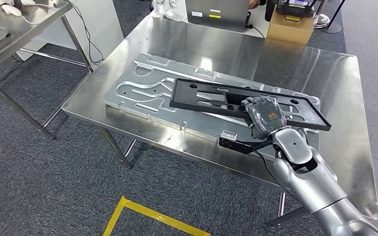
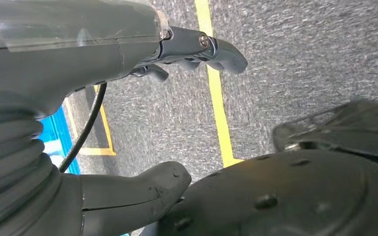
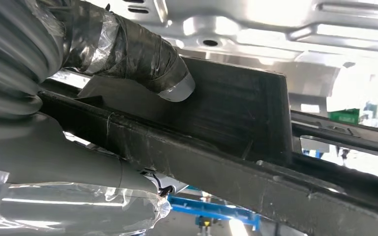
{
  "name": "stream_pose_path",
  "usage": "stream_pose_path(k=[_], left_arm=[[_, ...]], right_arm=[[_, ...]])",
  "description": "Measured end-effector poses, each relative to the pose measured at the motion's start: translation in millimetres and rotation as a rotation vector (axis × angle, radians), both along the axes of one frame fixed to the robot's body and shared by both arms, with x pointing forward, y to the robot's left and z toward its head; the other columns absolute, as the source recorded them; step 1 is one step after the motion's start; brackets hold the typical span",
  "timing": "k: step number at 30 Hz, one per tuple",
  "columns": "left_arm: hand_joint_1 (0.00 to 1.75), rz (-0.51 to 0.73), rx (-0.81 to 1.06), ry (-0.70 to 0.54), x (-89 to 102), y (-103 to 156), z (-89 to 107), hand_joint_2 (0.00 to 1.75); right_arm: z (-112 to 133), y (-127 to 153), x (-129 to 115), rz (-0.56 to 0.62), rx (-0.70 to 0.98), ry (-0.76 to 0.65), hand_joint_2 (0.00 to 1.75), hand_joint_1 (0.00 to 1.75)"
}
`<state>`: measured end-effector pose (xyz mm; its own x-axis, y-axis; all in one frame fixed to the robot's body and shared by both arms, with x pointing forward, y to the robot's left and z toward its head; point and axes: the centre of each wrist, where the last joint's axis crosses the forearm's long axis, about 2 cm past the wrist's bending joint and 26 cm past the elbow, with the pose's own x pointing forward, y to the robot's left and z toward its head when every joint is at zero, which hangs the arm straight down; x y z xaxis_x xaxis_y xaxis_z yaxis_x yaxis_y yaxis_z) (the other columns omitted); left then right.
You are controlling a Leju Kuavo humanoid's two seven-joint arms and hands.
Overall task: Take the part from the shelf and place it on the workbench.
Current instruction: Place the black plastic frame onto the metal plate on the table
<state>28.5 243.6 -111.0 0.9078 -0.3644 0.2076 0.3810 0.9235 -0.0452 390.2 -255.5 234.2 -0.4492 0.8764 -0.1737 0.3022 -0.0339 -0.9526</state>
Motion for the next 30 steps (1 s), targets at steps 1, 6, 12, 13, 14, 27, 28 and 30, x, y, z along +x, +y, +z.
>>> stream_pose_path(k=[1,6,12,13,14,27,28,30], left_arm=[[0.00,0.000,0.000,0.002,-1.0,0,-0.1,1.75],[0.00,0.000,-0.001,0.004,-1.8,0,-0.1,1.75],[0.00,-0.002,-0.002,0.003,-1.3,-1,0.0,1.75],[0.00,-0.003,-0.002,0.004,-1.5,-1,0.0,1.75],[0.00,-0.004,-0.002,0.004,-1.9,-1,-0.1,1.75],[0.00,-0.005,-0.003,0.002,-0.9,-2,0.1,1.75],[0.00,-0.005,-0.002,0.003,-1.3,-1,0.0,1.75],[0.00,-0.005,0.000,0.005,-2.4,0,-0.2,1.75]], right_arm=[[-1,0,0,-0.002,-0.001,0.004,1.75,1.75],[-4,-2,1,-0.014,-0.004,0.015,1.75,1.75],[-9,-3,1,-0.018,-0.006,0.030,1.75,1.75],[-11,-4,0,-0.019,-0.007,0.036,1.75,1.75],[-13,-4,-1,-0.020,-0.007,0.041,1.75,1.75],[-16,-5,-2,-0.026,-0.007,0.047,1.75,1.75],[-17,-5,-2,-0.027,-0.007,0.050,1.75,1.75],[-19,-5,-3,-0.027,-0.007,0.056,1.75,1.75]])
